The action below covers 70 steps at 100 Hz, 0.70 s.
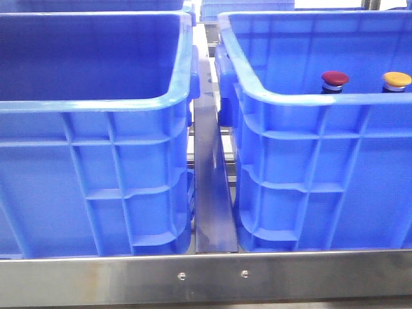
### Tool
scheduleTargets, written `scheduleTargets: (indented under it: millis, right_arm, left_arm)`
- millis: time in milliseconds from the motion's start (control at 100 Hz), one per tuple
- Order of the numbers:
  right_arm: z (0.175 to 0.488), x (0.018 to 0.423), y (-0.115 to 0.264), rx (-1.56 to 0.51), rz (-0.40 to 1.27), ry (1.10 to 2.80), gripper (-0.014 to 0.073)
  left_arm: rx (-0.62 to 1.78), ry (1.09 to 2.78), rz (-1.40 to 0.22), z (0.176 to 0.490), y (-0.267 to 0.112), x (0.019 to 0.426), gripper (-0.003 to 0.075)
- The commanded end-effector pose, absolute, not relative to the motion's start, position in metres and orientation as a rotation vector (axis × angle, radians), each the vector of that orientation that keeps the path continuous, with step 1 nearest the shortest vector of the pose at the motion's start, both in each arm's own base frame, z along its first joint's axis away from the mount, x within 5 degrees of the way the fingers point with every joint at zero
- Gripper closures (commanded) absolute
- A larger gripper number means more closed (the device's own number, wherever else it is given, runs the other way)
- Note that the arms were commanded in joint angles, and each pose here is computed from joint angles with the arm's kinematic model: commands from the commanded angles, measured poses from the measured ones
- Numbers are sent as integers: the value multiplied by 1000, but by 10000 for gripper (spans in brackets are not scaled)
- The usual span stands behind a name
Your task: Pick red and yellow buttons and place in box
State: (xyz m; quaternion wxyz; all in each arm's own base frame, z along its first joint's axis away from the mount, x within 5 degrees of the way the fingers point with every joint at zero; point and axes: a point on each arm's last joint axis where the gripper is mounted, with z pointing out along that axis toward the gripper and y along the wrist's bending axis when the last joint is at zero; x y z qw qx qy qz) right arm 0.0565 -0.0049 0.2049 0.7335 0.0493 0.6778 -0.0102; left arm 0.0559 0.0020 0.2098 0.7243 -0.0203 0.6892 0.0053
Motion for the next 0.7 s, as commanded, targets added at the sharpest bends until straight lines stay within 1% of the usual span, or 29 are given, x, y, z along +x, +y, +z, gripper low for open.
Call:
scheduleTargets:
  millis: [0,690]
  right_arm:
    - [212,54,-4,79,-37,1384,665]
    - [213,54,-4,87,-28,1383,665]
  left_arm:
    - [-50,1429,-6,212,2,54,741]
    - [-50,1429,-6,212,2,54,741]
